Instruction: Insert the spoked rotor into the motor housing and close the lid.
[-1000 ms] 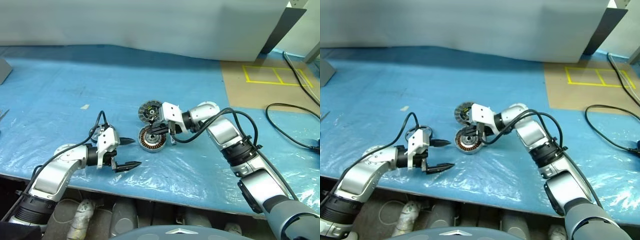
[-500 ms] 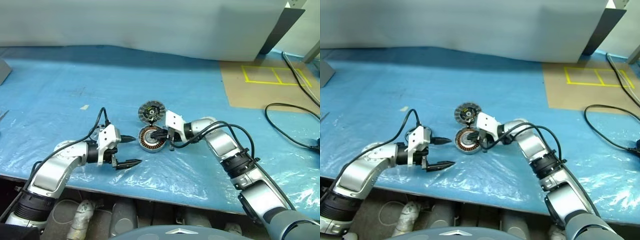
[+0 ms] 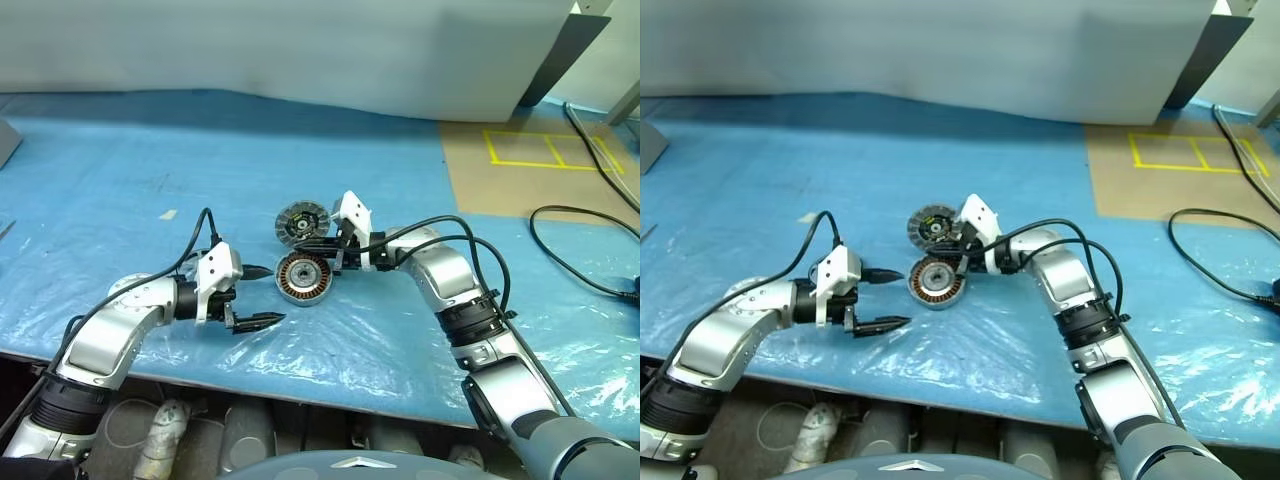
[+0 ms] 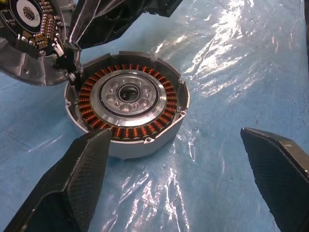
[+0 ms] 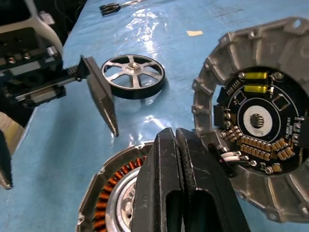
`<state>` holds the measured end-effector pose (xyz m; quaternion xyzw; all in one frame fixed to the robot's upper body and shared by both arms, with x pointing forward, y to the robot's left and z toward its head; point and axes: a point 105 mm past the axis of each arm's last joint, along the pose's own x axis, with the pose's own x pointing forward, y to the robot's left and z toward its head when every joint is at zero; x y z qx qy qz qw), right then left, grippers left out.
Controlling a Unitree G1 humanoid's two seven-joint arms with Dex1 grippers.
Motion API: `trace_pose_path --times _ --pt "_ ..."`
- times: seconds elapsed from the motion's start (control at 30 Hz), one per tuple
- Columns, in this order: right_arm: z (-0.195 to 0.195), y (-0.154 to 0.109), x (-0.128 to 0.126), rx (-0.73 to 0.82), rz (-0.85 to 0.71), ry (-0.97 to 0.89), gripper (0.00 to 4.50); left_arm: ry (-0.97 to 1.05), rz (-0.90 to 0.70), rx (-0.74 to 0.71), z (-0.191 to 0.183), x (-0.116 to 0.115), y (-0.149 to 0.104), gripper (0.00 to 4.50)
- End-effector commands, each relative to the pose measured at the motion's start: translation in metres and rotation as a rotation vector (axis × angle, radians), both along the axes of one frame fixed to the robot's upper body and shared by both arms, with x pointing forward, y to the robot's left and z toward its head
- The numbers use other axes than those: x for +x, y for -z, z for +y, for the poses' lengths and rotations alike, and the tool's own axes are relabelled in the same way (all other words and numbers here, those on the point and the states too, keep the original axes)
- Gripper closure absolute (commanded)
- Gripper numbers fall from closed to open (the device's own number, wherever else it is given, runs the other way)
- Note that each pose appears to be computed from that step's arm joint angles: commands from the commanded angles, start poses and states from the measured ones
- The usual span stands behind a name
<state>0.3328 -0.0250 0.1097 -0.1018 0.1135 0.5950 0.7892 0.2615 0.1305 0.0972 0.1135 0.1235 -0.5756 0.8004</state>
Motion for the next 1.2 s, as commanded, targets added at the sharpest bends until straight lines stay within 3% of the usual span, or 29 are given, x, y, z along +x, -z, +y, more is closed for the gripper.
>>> trace_pose_path --times 0.03,0.2,0.3,0.37,0.47,0.53,0.63,0.8,0.9,1.2 --pt "-0.006 0.037 -0.009 -0.199 -0.077 -0.042 4.47 0.009 -0.027 -0.012 0.003 -0.001 -0.005 0.00" --pt "-0.011 0.052 -0.020 -0.234 -0.060 -0.085 4.47 -0.009 -0.023 -0.007 0.009 0.000 -0.004 0.00" --pt "-0.010 0.042 -0.010 -0.192 -0.072 -0.040 4.47 -0.013 -0.022 0.000 0.013 0.001 -0.002 0.00" --pt "-0.004 0.021 -0.004 -0.084 -0.061 -0.016 4.47 -0.013 -0.024 0.000 0.013 0.001 -0.003 0.00" --pt "0.003 -0.008 -0.004 0.056 -0.017 -0.026 4.47 -0.008 -0.024 -0.003 0.011 0.001 -0.002 0.00" --pt "0.005 -0.010 -0.011 0.054 -0.009 -0.067 4.47 -0.004 -0.020 -0.004 0.010 0.000 -0.002 0.00" --pt "0.006 0.000 -0.027 -0.001 0.008 -0.140 4.47 0.001 -0.016 -0.004 0.010 -0.002 -0.001 0.00" --pt "-0.011 0.051 -0.023 -0.232 -0.001 -0.107 4.47 0.001 -0.014 -0.001 0.010 -0.001 0.000 0.00" --pt "-0.017 0.063 -0.022 -0.291 -0.031 -0.101 4.47 -0.001 -0.014 -0.001 0.011 0.000 0.000 0.00" --pt "-0.001 -0.013 -0.016 0.087 0.076 -0.086 4.47 -0.003 -0.008 -0.008 0.012 0.000 0.001 0.00"
